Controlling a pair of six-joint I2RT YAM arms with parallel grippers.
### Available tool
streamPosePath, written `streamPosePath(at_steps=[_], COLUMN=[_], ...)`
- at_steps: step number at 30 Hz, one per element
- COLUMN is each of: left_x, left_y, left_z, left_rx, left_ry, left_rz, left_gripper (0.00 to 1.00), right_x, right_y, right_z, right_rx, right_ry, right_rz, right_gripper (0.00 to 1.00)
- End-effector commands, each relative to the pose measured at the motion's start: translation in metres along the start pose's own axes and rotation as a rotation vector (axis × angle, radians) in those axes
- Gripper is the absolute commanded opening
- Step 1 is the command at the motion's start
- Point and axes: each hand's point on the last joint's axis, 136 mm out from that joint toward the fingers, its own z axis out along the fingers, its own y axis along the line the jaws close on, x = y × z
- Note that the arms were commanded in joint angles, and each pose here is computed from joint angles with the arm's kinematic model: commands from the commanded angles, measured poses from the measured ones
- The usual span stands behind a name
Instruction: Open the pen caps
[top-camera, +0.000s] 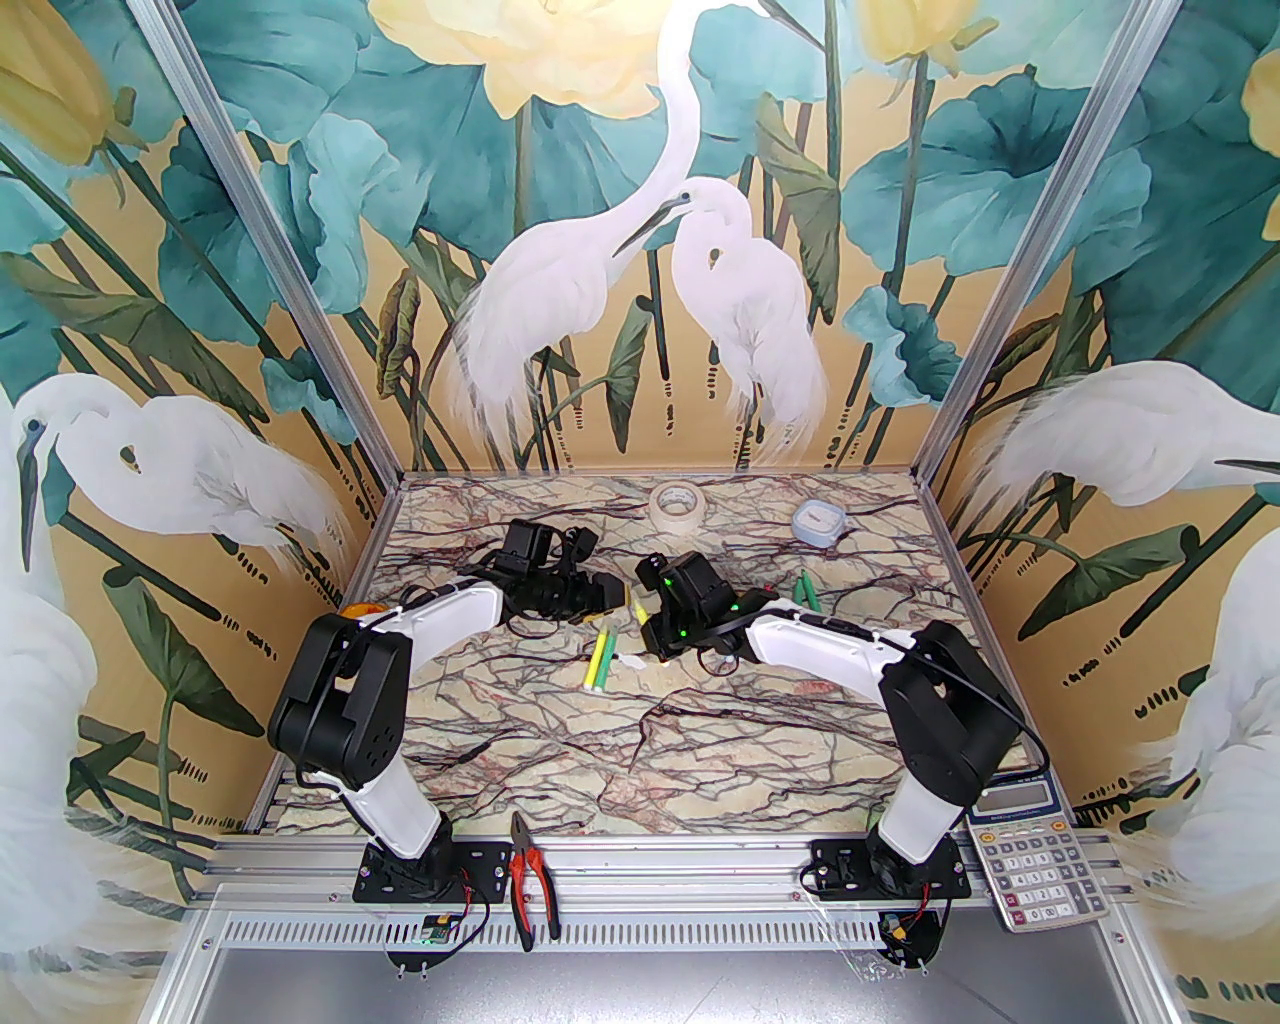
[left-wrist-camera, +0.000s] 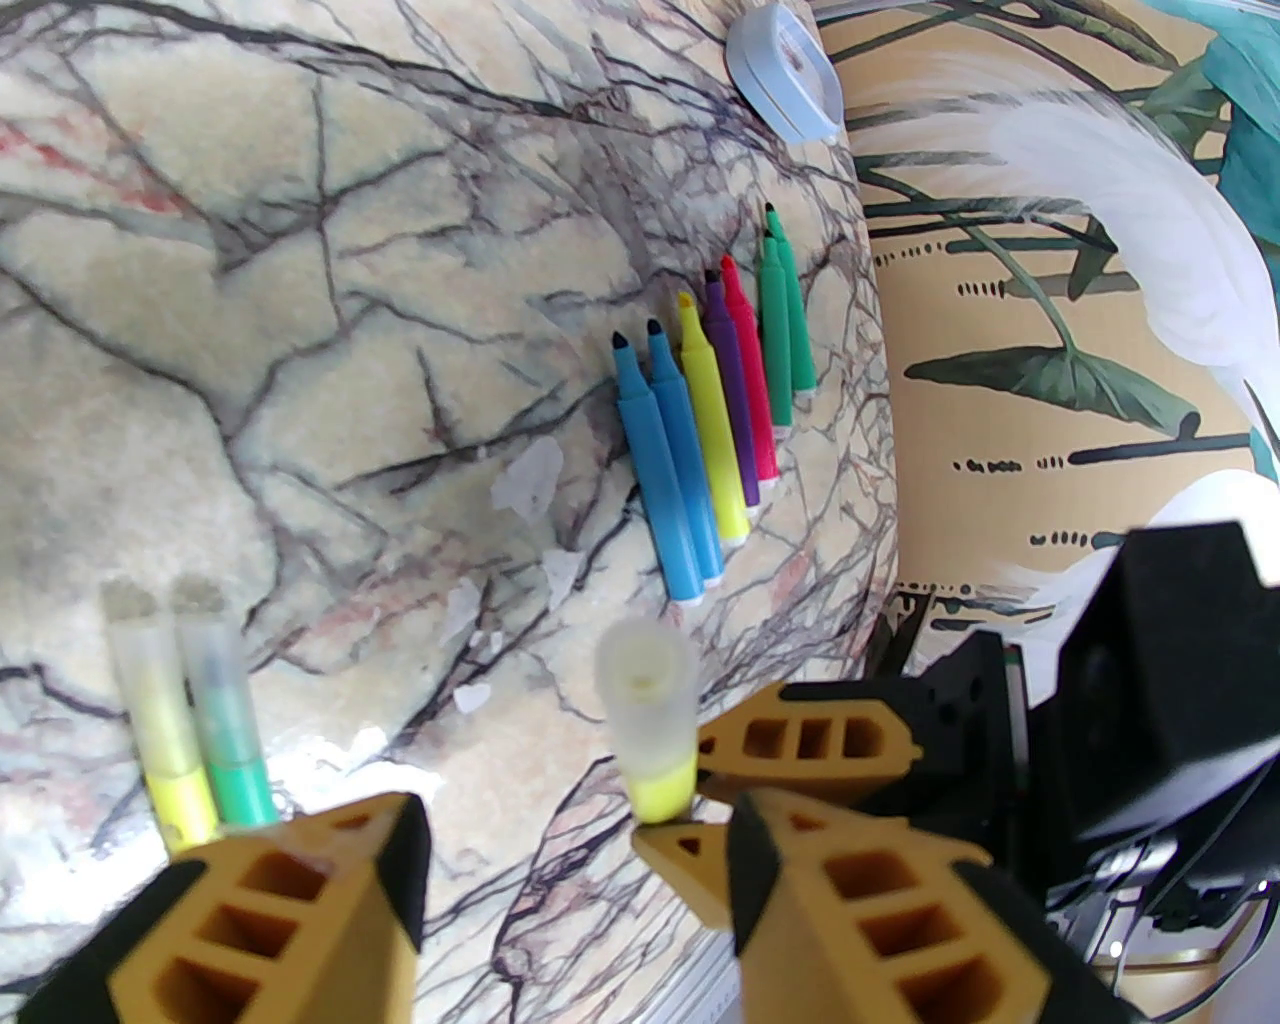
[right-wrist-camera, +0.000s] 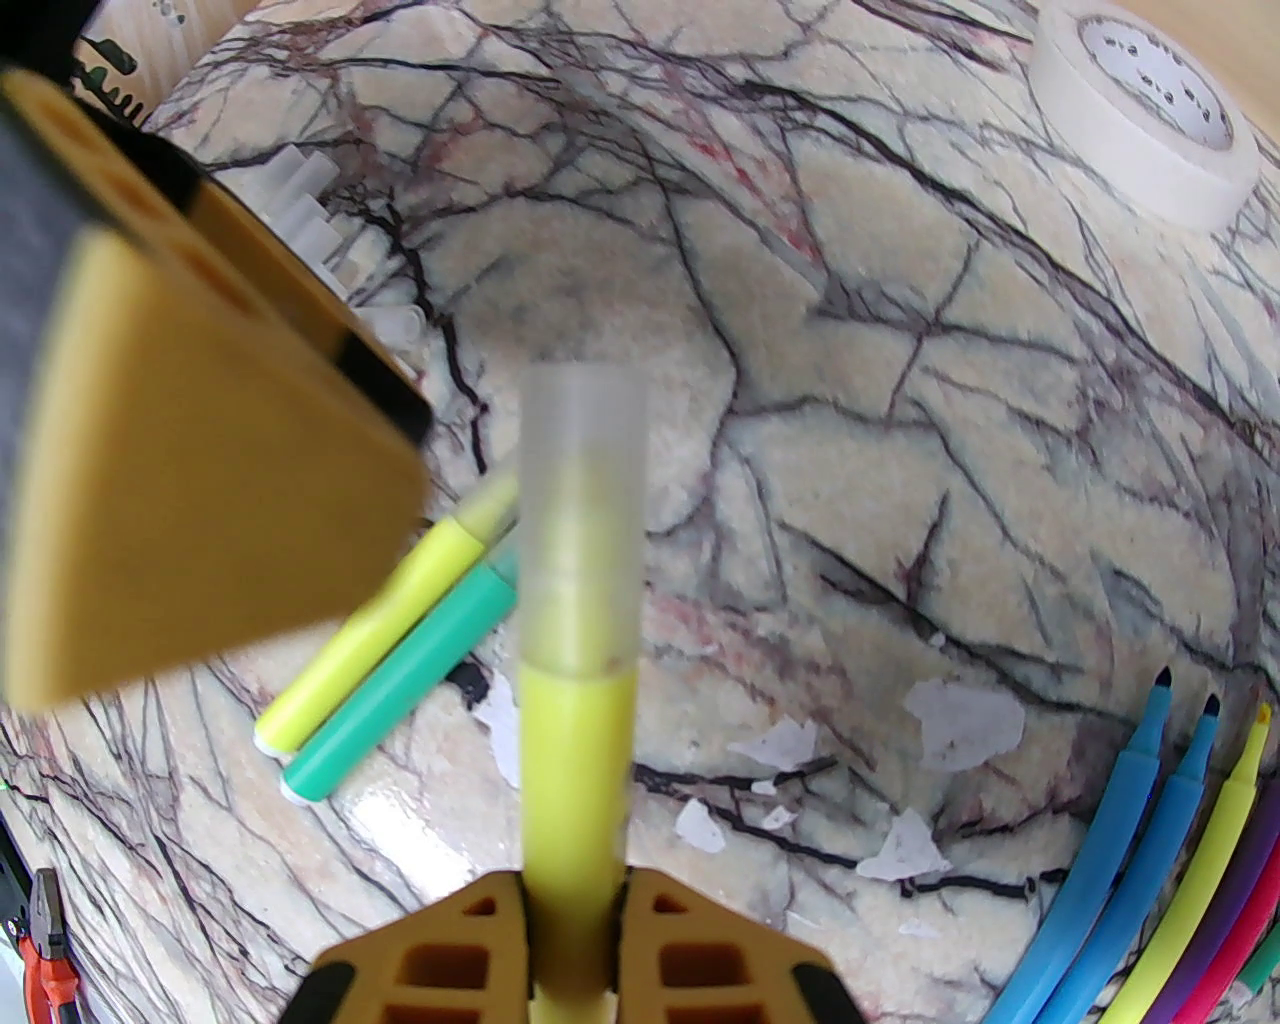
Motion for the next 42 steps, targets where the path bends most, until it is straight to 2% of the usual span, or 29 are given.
streamPosePath(at_steps=[1, 8, 25, 31, 36, 42], left_x=[-0.009, -0.012, -0.013, -0.013, -0.012, -0.011], left_y=[-0.018, -0.026, -0.029, -0.028, -0.028, -0.030], left_z=[0.004, 0.008, 0.015, 0.016, 0.016, 0.014], left_rx=[0.066, 0.092, 0.109, 0.107, 0.108, 0.117], left_ry=[0.001, 0.011, 0.028, 0.030, 0.031, 0.031], left_rz=[0.026, 0.035, 0.031, 0.031, 0.024, 0.026], left_gripper=[0.54, 0.54, 0.36, 0.31, 0.24, 0.19], right_x=[-0.005, -0.009, -0.015, -0.013, -0.012, -0.011], right_y=[0.008, 0.011, 0.011, 0.008, 0.004, -0.002], right_z=[-0.008, -0.010, -0.012, -0.011, -0.008, 0.000], right_rx=[-0.035, -0.045, -0.036, -0.023, -0.009, 0.014], right_ry=[-0.029, -0.043, -0.067, -0.063, -0.063, -0.061], right_rz=[-0.027, -0.037, -0.047, -0.042, -0.033, -0.011], right_gripper=[0.02, 0.02, 0.04, 0.16, 0.34, 0.37])
